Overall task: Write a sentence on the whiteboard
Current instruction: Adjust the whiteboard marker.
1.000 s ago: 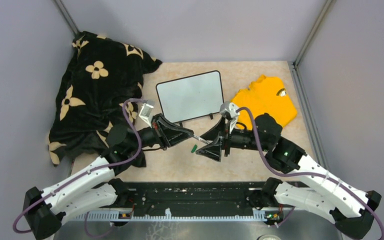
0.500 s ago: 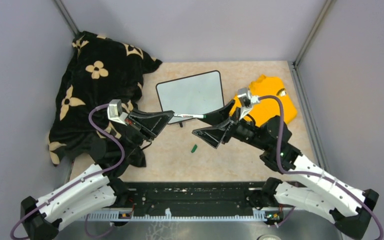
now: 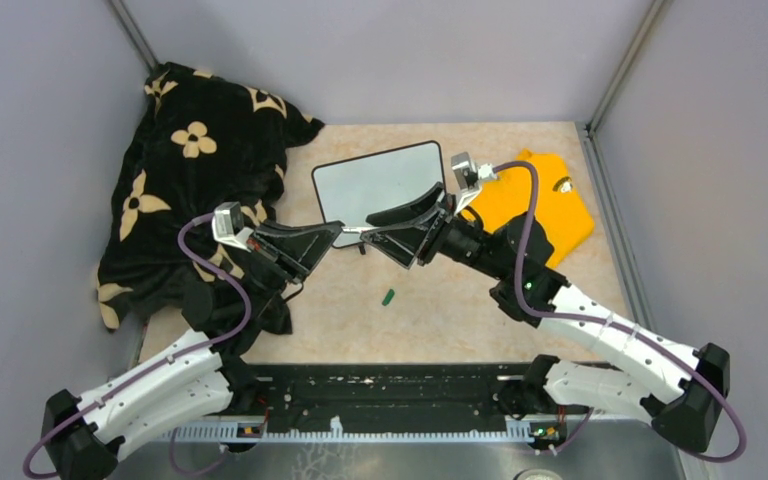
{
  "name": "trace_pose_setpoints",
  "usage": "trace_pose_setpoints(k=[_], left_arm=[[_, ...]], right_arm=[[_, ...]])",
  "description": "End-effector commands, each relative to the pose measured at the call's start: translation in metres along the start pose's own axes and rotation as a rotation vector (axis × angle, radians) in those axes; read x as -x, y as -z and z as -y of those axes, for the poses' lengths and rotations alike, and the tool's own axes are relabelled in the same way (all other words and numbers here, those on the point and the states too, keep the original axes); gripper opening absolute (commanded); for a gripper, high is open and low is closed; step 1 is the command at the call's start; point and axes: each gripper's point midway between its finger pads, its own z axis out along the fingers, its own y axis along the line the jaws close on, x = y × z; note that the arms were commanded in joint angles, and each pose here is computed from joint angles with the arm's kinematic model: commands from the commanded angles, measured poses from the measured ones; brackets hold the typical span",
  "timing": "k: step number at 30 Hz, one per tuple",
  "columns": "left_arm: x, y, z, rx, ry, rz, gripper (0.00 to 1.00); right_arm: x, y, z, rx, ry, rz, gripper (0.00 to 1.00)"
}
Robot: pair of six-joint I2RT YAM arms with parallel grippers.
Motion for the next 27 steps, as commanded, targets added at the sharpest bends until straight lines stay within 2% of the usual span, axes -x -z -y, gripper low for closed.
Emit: trace_pose_setpoints(k=[1,6,14,27], left_arm=[[0.009,0.004,0.01,-0.038,0.017,0.04,0.0],[0.01,0.004,0.01,-0.04,0.029,0.049,0.0],[0.019,-0.001,0.019,-0.067,0.038,0.083,0.0],[0.015,-0.008,0.019,-0.069,0.041,0.058,0.0]], right_arm=[[0.042,-0.007,-0.041,0.139,0.004,0.116,0.5],[0.042,-0.012,-0.046,0.174,-0.024,0.117,0.39],[0.036,-0.014,-0.044,0.182,-0.052,0.1,0.45],[0.037,-0.017,-0.036,0.144,-0.061,0.111,0.34]])
